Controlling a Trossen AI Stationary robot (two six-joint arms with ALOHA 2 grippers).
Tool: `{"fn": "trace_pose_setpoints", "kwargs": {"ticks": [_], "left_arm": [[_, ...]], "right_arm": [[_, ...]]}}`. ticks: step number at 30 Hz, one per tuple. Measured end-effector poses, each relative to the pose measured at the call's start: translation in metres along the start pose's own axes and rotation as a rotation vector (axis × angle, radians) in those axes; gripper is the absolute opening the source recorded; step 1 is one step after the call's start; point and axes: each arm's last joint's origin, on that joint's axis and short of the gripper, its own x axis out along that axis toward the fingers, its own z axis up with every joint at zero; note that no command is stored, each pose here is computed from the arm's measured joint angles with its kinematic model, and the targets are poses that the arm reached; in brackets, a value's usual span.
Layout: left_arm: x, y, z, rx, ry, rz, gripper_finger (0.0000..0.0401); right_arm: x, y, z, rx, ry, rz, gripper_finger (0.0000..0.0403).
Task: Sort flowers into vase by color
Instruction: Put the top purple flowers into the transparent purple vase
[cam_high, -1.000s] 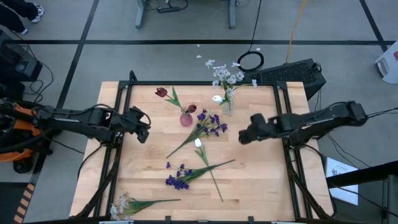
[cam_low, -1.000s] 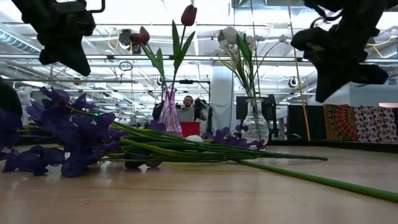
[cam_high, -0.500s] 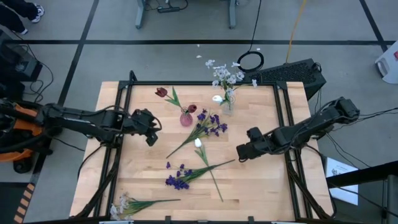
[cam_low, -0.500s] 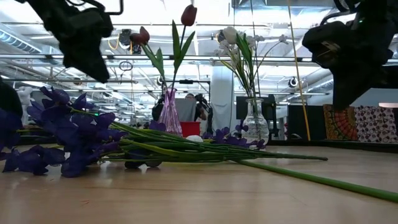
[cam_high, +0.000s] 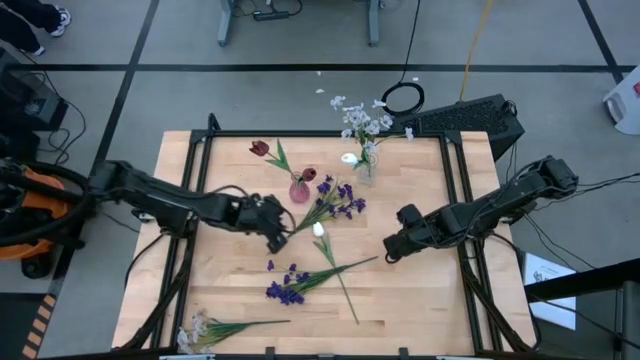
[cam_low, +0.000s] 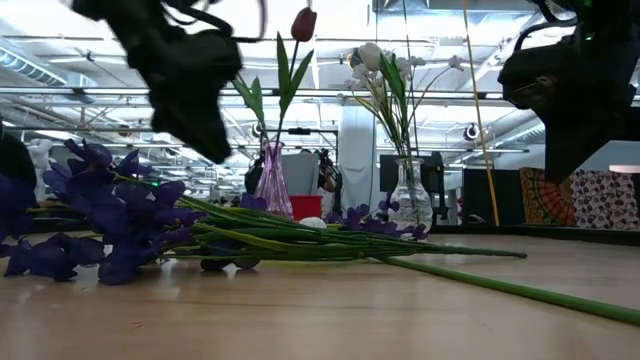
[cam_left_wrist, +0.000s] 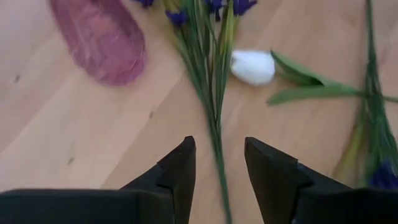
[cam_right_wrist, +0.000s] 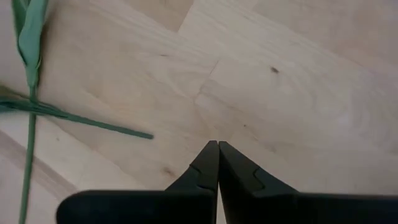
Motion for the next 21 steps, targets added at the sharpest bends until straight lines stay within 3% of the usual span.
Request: {"fn": "trace_pose_setpoints", "kwargs": {"ticks": [7,11,21], "left_arm": [[0.041,-0.017,0.023,-0.001,0.092,0.072,0.0143],[0.059,-0.020,0.025,0.003,0.223,0.096,0.0143],[0.085,-0.026,0.022,0.057,0.282,0.108,0.0143]], "right_arm": [[0.000,0.000,0.000,-0.087,0.006,0.005,0.0000],[0.000,0.001,0.000,-0.120,0.017,0.009,0.0000],[0.000,0.001,-0.001,-0.201,0.031,0.014,0.0000]]}}
